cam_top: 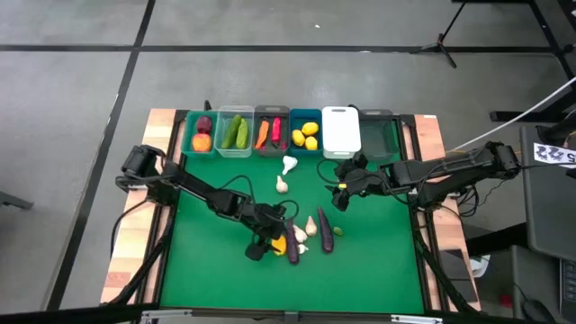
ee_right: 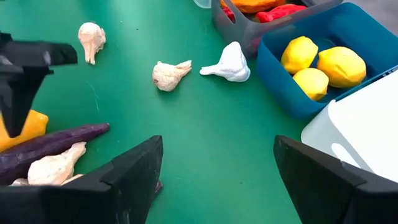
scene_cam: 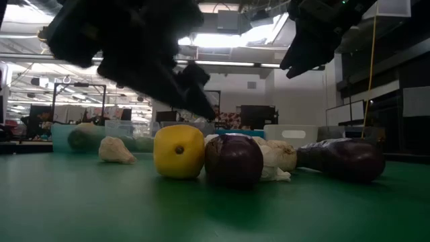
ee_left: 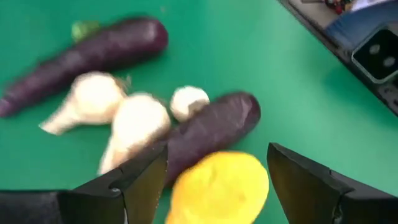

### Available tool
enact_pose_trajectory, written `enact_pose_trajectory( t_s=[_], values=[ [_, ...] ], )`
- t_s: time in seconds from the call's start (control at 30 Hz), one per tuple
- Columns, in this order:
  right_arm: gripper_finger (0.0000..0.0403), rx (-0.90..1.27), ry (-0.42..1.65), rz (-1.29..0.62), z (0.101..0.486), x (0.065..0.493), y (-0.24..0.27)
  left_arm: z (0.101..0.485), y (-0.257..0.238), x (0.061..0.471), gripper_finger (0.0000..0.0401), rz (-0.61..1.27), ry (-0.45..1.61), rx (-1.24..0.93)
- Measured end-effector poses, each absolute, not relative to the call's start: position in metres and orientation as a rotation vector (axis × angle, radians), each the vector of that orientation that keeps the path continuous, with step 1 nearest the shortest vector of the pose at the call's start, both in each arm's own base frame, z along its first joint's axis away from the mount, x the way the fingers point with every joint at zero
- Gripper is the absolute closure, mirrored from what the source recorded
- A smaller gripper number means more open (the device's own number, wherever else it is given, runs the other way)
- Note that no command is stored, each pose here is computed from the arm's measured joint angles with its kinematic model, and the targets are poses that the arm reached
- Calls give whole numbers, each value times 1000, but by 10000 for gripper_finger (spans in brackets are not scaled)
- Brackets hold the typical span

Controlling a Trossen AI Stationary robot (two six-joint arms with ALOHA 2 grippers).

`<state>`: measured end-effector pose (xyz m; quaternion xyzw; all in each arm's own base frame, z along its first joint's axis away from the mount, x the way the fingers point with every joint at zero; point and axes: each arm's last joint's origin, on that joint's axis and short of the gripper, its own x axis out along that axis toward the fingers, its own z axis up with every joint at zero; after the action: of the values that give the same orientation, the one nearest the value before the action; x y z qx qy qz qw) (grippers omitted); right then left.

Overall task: Sort produce into baskets
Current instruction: Put the lemon into the blue bin

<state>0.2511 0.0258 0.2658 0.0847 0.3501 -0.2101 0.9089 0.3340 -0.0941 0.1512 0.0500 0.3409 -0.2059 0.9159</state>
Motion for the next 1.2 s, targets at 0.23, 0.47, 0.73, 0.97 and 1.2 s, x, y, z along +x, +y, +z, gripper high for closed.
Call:
enact_pose_trajectory(
  t_s=[0.23,0.47,0.73,0.97,1.2],
  values=[
    [98,173,727,-435,265,251,26,138,-95,334,132,-443,765,80],
    [98,172,729,-435,265,251,26,133,-95,329,132,-457,789,65],
    [98,172,730,-435,265,251,26,129,-101,327,135,-470,806,77],
    [98,172,730,-435,265,251,26,128,-103,325,170,-480,827,87],
    [98,171,730,-435,265,251,26,129,-102,325,190,-479,825,83]
  ],
)
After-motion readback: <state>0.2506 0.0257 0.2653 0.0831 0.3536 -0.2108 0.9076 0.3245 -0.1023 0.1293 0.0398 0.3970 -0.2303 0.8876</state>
